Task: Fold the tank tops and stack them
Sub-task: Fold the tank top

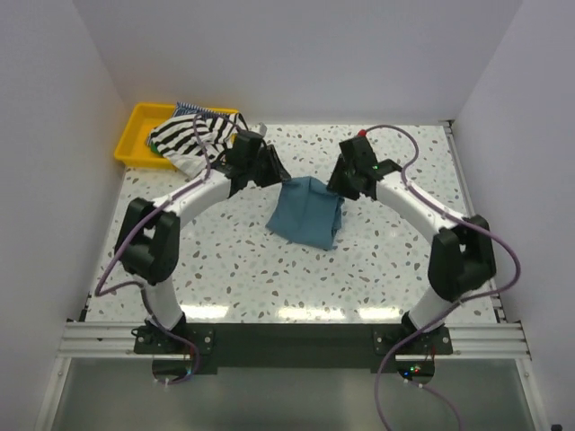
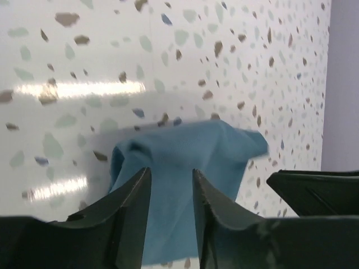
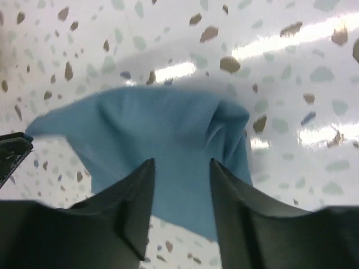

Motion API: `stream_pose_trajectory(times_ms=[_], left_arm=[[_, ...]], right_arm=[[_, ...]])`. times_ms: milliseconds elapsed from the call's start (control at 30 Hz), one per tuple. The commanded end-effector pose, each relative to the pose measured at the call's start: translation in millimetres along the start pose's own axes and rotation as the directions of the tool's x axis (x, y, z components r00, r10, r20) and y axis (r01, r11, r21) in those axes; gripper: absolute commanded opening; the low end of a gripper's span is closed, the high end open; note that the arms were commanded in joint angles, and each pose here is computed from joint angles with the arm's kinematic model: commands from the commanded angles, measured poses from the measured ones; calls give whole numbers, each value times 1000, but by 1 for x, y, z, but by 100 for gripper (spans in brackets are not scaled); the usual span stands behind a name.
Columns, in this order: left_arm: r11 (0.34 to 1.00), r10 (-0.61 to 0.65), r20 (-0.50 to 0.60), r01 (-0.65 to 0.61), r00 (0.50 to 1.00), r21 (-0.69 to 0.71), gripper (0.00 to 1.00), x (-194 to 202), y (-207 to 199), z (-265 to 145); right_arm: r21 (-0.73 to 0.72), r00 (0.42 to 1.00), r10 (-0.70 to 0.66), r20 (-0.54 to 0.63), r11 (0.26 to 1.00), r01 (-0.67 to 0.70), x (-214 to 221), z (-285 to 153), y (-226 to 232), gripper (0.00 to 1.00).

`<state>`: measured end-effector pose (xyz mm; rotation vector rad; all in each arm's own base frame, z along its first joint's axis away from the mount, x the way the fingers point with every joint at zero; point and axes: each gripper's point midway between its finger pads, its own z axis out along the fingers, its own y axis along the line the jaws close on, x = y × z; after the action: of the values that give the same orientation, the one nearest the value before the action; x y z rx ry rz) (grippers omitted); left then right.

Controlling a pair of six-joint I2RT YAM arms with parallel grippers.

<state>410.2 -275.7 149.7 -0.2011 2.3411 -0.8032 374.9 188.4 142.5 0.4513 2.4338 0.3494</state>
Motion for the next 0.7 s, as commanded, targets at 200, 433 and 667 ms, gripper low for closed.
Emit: stream_pose_trajectory(times_ms=[200,433,667], left_arm=[[997,-14,113,5,993,77,56,-71,19,43],[1000,14,61,-15,998,12,42,-29,22,37],[993,1,-4,-1,1000,-119,20,53,56,32]], right_arm=[[11,996,-84,23,996,84,-54,33,-3,68],[38,991,-134,-3,990,134,-7,30,-1,50],[75,987,-117,-113,989,126,53,62,-26,41]])
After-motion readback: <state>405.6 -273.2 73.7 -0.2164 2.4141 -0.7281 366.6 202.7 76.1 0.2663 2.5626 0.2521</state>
